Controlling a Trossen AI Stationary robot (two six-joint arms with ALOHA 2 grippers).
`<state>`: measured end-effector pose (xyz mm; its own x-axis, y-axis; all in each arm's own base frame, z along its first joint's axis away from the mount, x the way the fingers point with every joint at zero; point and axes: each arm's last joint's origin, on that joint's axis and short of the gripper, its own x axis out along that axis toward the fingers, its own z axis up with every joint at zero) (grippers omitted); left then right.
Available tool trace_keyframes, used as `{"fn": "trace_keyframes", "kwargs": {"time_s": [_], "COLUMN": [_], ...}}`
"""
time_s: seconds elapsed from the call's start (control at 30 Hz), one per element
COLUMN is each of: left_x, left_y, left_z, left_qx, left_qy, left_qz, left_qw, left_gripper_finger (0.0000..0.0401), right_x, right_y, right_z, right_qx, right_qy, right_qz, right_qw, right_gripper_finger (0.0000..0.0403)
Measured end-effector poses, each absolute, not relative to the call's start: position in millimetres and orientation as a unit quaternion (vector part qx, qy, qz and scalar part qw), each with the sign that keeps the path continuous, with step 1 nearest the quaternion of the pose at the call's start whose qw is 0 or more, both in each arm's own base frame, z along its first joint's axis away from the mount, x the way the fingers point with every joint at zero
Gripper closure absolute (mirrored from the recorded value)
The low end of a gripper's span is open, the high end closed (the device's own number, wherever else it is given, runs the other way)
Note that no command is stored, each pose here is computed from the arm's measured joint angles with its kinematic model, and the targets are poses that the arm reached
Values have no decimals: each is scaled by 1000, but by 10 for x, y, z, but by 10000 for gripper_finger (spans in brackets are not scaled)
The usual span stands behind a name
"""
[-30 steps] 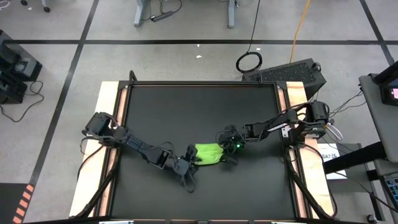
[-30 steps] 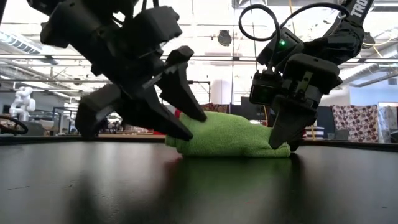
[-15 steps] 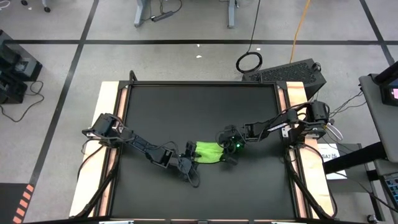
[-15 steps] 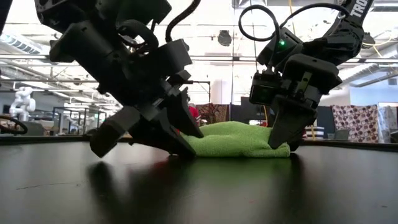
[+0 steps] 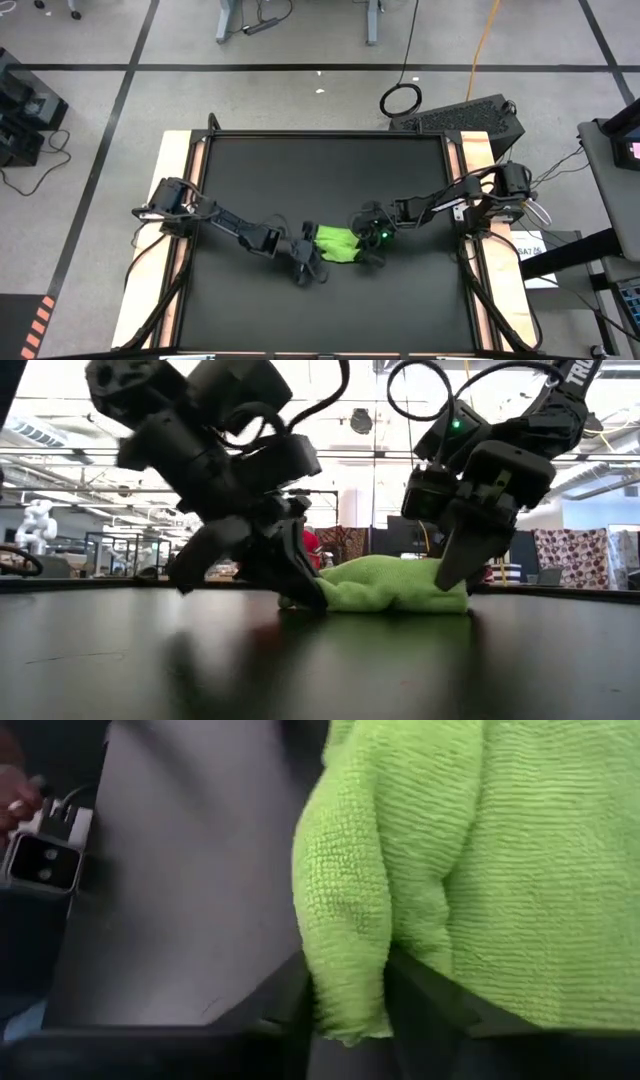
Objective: Roll towel into tight, uniform cylinder
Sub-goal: Roll the green towel
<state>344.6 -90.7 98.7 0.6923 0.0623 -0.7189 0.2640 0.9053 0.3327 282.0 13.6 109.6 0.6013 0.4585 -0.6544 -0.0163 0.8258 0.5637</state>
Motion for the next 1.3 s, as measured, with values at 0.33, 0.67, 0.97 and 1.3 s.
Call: {"fn": "trace_keyframes", "kwargs": {"time_s": [0.33, 0.67, 0.97, 1.3], "left_x": [3544, 3556, 3553, 3548], "left_y": [-522, -249, -43, 107], "left_z": [999, 1009, 1013, 1030], "left_qx": [-31, -168, -223, -259], "left_qy": [395, 396, 398, 393], "left_qz": [-171, -232, -226, -229], "left_qw": [902, 872, 861, 852], "left_gripper_finger": [385, 373, 369, 368], "right_x": [2644, 2450, 2466, 2497], "right_y": [221, 488, 857, 1052], "right_z": [1367, 1645, 1641, 1459], "right_qx": [172, -7, -154, -265], "right_qy": [436, 410, 350, 341], "right_qz": [130, 106, 118, 92], "right_qw": [874, 906, 917, 897], "right_gripper_finger": [168, 163, 187, 179]}}
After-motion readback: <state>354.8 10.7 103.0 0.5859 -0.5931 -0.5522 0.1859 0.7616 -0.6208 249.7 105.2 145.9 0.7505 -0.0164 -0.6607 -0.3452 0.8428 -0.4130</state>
